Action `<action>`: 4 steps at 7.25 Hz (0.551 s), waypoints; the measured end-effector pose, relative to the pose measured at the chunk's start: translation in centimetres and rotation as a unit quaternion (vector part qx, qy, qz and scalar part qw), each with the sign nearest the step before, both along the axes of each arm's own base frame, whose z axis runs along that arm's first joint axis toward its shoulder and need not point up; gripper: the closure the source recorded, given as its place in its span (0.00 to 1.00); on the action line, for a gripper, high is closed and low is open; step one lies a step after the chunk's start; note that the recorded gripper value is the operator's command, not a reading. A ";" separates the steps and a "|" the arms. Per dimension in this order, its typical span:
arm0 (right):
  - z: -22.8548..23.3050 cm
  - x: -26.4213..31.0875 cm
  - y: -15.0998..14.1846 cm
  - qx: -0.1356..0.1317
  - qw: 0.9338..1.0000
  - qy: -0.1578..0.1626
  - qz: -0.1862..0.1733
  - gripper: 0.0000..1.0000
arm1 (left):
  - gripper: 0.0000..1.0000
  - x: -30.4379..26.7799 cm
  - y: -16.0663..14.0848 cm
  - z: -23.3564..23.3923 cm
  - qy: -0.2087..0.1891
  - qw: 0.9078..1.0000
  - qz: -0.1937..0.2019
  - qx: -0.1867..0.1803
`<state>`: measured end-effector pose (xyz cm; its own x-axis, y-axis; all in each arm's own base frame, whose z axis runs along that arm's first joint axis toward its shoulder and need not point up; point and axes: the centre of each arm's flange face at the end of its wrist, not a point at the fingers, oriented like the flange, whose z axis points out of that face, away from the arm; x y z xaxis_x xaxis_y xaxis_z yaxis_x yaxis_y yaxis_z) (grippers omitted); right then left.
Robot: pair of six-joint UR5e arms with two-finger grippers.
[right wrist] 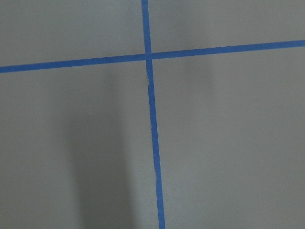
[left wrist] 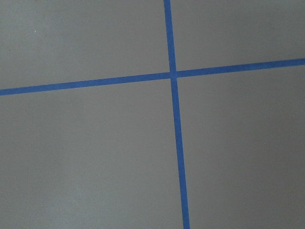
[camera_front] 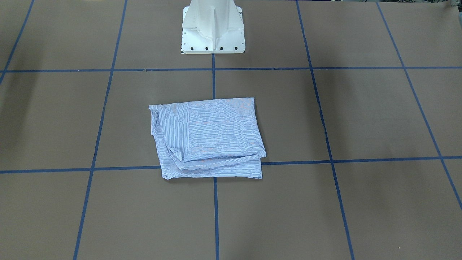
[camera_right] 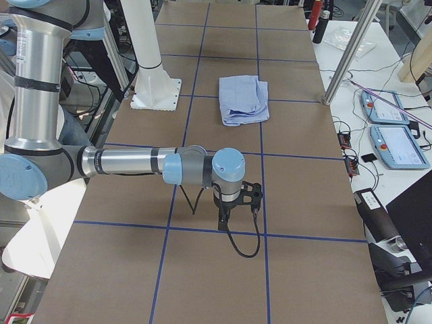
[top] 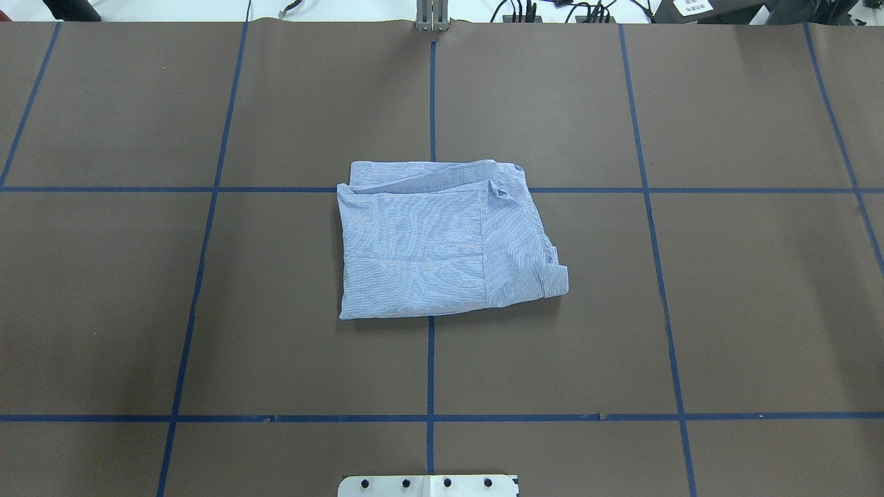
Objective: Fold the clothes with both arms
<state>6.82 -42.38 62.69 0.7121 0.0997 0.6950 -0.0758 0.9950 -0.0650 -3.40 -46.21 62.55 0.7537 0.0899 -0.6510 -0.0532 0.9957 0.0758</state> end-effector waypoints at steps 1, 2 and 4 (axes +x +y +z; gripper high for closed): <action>0.1 0.0 0.0 -0.003 1.000 0.000 0.002 0.00 | 0.01 0.0 0.0 0.0 0.000 1.000 0.000 0.001; 0.1 0.0 0.0 -0.004 1.000 0.000 0.002 0.00 | 0.01 0.0 0.0 0.0 0.000 1.000 0.000 0.001; 0.1 0.0 -0.1 -0.003 1.000 0.000 0.002 0.00 | 0.01 0.0 0.1 0.0 0.001 1.000 0.000 0.002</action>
<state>6.81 -42.44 62.77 0.7114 0.1071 0.6946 -0.0805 0.9942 -0.0708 -3.42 -46.09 62.57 0.7526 0.0917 -0.6521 -0.0529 0.9955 0.0789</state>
